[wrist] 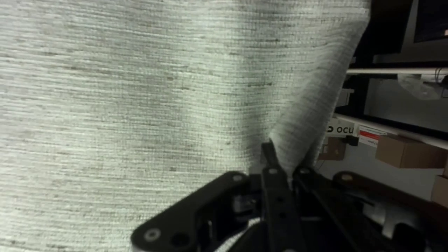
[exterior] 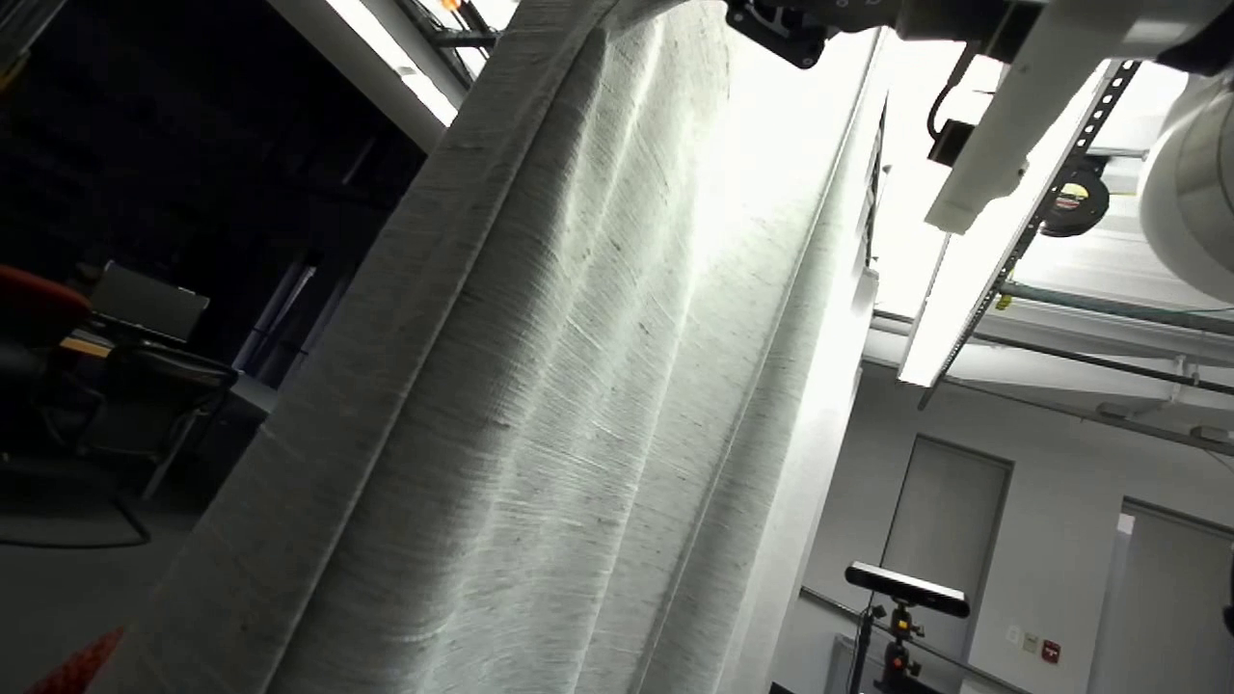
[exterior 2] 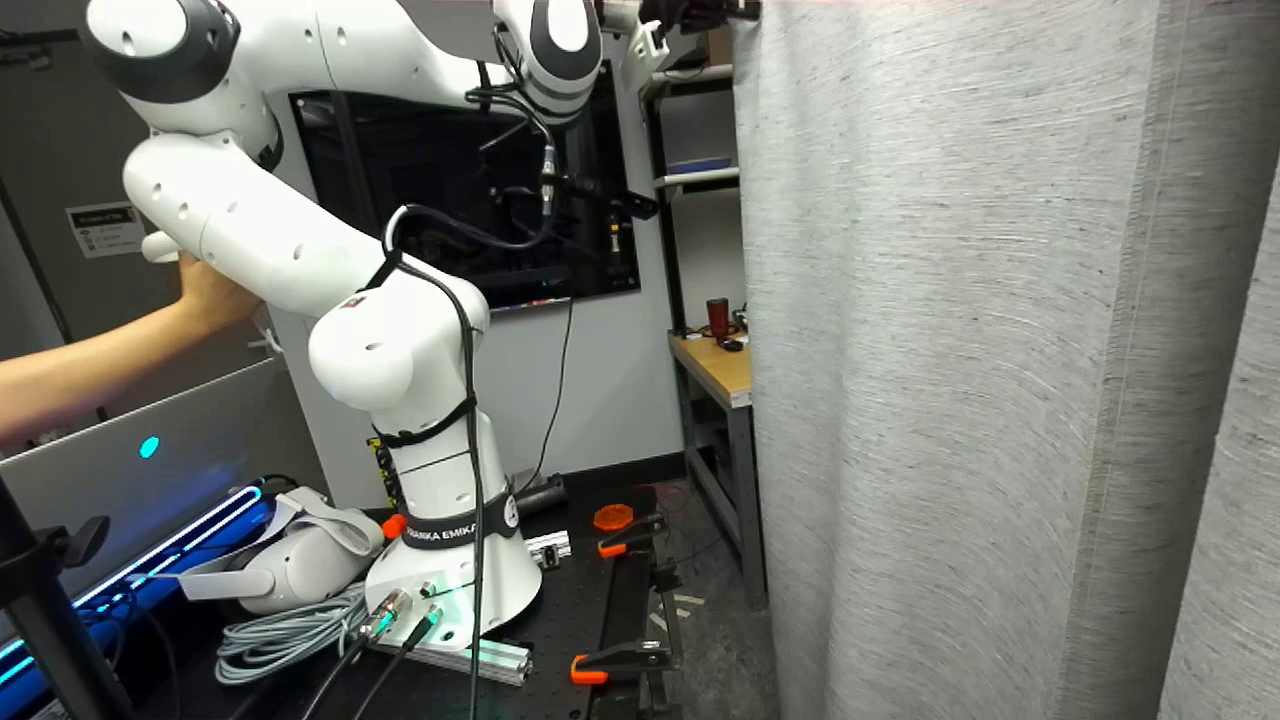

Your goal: Draw the curtain closed

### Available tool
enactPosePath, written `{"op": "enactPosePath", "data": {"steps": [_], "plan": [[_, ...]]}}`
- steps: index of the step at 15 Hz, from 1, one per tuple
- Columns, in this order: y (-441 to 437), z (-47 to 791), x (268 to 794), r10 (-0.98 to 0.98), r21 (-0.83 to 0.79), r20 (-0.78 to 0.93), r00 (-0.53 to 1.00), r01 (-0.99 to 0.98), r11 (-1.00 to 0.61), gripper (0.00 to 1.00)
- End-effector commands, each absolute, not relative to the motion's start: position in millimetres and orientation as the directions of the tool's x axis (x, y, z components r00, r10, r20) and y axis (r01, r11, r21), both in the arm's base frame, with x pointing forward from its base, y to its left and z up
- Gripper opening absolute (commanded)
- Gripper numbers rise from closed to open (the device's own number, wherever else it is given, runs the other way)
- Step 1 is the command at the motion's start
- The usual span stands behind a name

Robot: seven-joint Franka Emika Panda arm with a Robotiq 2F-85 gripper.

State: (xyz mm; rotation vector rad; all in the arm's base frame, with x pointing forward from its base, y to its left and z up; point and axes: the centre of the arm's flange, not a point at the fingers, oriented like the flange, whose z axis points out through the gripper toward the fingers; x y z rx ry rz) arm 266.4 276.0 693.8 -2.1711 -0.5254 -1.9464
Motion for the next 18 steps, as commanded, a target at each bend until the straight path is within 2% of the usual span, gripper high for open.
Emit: {"op": "enactPosePath", "data": {"steps": [1,18], "plan": [[309,628,244,0.247,0.157,0.953,0.178,0.408,-0.899,0.00],[319,618,226,0.338,0.280,0.935,0.109,0.361,-0.890,0.00]]}}
